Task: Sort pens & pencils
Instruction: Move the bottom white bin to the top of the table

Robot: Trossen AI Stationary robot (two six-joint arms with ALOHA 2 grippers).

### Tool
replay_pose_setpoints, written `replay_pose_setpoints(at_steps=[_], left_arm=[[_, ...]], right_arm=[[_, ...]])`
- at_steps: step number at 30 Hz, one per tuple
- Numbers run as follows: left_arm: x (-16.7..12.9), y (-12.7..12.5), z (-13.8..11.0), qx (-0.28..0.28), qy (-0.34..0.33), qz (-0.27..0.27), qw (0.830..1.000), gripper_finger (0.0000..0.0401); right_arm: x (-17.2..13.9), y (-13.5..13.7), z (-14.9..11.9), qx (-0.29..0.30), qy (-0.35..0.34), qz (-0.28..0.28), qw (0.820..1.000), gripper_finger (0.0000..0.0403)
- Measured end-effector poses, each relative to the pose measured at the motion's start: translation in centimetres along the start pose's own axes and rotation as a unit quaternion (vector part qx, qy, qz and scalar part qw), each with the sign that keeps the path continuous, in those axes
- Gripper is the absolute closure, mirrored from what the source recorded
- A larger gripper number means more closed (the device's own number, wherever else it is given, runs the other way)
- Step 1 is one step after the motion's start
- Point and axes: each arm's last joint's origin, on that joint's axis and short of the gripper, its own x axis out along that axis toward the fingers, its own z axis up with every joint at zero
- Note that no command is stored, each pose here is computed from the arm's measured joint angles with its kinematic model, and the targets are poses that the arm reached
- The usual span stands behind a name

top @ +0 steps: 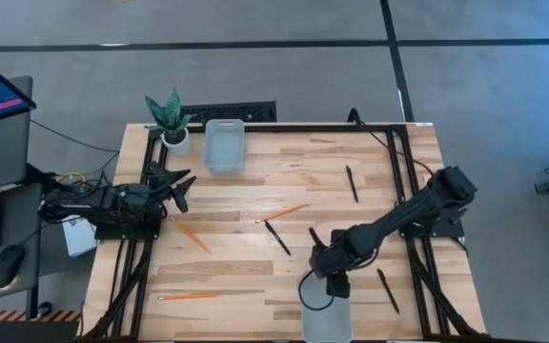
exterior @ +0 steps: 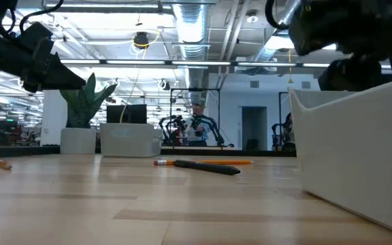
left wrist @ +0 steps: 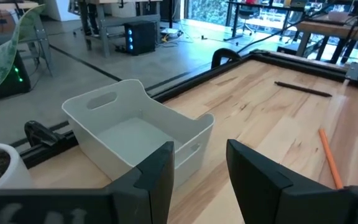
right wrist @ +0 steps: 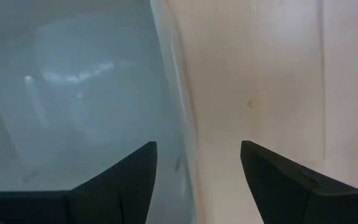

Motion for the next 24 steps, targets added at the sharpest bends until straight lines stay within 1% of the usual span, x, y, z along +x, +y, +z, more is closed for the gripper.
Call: replay_pose_setpoints(at_steps=[7, 14, 18, 24], left_arm=[[0.0, 0.0, 0.0, 0.001, 0.0, 0.0, 1.0, 0.0264], [0.0, 0.0, 0.0, 0.002, 0.0, 0.0, 1.0, 0.0264], [0.0, 0.0, 0.0, 0.002, 0.0, 0.0, 1.0, 0.0264], [0.0, 0.0, 0.0, 0.001, 0.0, 0.001, 1.0, 0.0264]], right_arm=[[1.8, -0.1, 0.3, 0.003, 0.023, -0.016, 1.0, 0.0148], [1.8, -0.3, 0.4, 0.007, 0.022, -0.017, 1.0, 0.0152], [1.8, -0.2, 0.4, 0.006, 0.021, -0.017, 1.0, 0.0176], [1.8, -0.2, 0.4, 0.003, 0.021, -0.016, 1.0, 0.0236]])
